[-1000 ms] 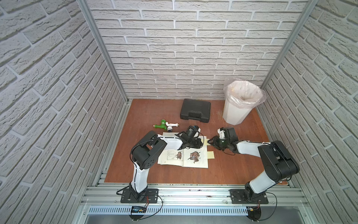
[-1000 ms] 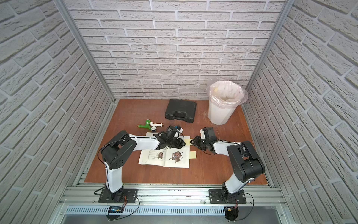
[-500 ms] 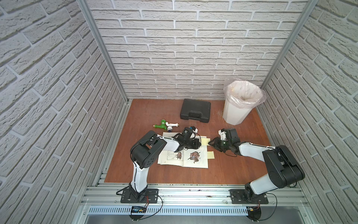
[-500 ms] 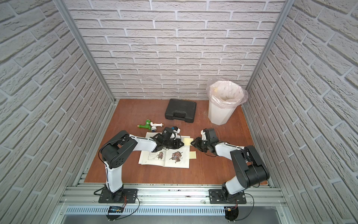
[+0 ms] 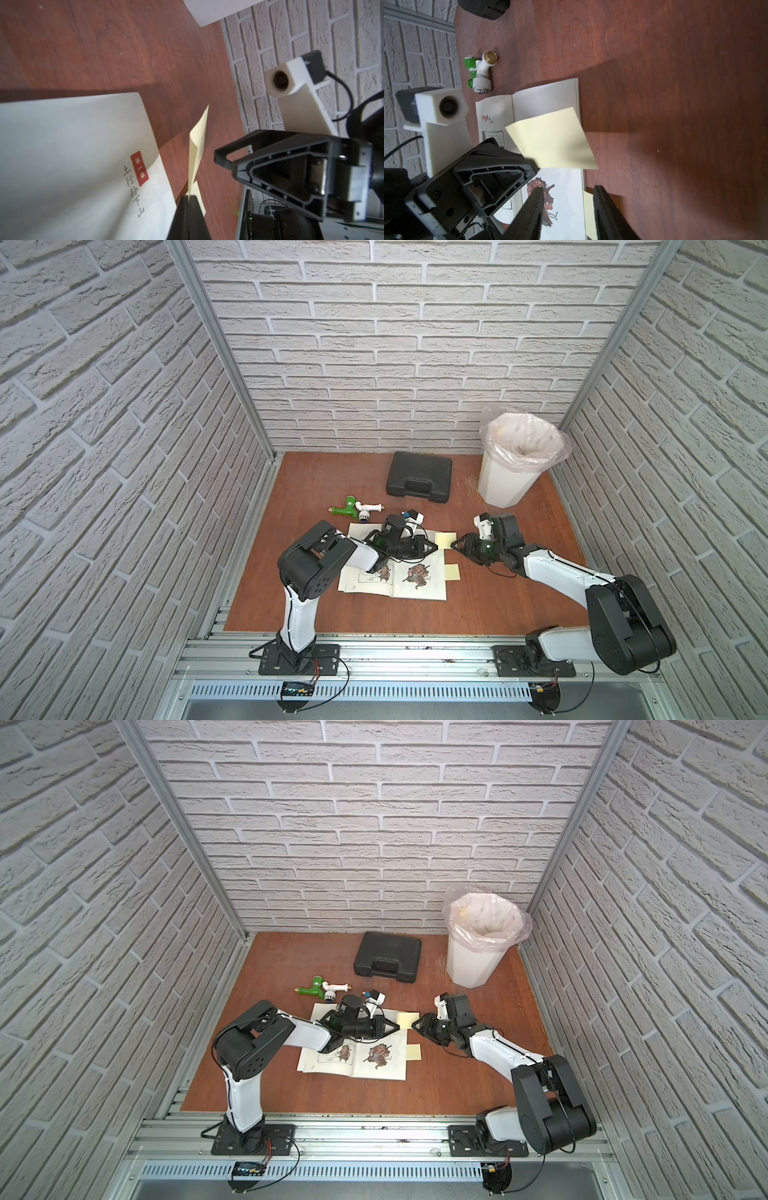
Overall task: Peel off the used sticky note
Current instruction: Tear off the note from the book.
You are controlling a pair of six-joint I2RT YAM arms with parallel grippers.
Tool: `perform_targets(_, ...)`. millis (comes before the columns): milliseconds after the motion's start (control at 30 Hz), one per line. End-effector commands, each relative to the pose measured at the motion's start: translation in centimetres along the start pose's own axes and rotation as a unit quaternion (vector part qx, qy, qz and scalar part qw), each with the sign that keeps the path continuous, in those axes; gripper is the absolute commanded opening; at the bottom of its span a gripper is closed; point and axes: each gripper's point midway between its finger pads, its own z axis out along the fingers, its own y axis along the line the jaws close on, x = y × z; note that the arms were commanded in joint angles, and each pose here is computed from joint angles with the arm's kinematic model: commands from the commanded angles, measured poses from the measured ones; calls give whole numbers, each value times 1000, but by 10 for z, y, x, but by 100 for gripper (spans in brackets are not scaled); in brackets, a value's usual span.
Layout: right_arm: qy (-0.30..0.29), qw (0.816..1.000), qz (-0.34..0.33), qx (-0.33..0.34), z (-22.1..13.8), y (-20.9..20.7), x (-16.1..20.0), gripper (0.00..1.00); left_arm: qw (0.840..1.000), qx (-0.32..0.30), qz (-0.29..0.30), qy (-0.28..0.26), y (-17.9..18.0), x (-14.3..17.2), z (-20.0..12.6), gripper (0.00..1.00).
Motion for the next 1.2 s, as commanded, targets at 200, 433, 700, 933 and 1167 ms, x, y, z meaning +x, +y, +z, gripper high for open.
perform_targets(200, -10, 998, -20, -52, -16, 25, -12, 45, 997, 74, 30, -21, -45, -13, -13, 0)
perform_targets(433, -23, 994, -11, -110, -28, 41, -17, 42, 996, 89, 29, -14, -53, -8, -11, 0)
perform_targets(700, -41, 989, -13, -142, -47, 57, -22, 28, 995, 95, 32, -11, -64, -5, -15, 1)
perform_targets(933, -58, 988, -22, -145, -66, 67, -24, 5, 995, 96, 39, -14, -76, -9, -20, 20)
perform_targets(1167, -106, 986, -65, -113, -106, 84, -36, 3, 995, 77, 56, -19, -84, -14, -29, 47)
